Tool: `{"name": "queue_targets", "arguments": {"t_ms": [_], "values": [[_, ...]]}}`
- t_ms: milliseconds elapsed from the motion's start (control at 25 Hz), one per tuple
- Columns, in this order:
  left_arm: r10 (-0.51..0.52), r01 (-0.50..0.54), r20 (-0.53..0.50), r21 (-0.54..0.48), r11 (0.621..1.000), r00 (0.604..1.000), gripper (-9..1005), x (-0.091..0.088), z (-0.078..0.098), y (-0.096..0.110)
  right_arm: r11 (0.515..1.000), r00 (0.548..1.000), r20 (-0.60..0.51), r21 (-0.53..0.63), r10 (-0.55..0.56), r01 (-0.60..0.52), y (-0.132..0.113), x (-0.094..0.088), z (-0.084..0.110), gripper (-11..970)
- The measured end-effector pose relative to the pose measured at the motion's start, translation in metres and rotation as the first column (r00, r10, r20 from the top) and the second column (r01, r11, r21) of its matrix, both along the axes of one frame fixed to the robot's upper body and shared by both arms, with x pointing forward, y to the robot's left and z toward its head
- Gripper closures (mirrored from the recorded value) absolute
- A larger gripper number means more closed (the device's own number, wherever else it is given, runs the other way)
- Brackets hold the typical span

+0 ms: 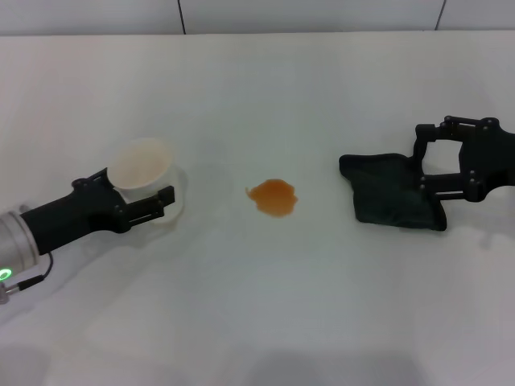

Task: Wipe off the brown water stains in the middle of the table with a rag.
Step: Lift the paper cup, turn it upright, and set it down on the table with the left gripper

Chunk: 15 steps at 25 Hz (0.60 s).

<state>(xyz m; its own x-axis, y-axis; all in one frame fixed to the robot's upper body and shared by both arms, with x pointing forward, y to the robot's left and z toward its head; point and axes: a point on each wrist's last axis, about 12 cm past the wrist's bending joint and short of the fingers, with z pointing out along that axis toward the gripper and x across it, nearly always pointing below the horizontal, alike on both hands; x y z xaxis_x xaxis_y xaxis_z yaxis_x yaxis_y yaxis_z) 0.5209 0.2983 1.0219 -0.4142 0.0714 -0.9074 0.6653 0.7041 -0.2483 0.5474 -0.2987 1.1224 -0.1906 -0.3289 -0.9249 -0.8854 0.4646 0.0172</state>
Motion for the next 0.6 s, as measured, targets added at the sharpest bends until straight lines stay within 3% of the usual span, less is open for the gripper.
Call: {"name": "queue_targets", "arguments": {"t_ms": [280,600], "values": [[0.014,-0.016,-0.076,-0.025,1.000,0.997,125,-0.002,0.009,0.017,1.000,1.000,0.002,0.001,-0.001,0.001,0.000,0.001,0.001,101],[-0.013,0.012,-0.104,-0.010,1.000,0.994,124,0.003,0.013,0.015,1.000,1.000,-0.003,0.004,-0.010,0.010,-0.001,0.001,-0.001,102]]}}
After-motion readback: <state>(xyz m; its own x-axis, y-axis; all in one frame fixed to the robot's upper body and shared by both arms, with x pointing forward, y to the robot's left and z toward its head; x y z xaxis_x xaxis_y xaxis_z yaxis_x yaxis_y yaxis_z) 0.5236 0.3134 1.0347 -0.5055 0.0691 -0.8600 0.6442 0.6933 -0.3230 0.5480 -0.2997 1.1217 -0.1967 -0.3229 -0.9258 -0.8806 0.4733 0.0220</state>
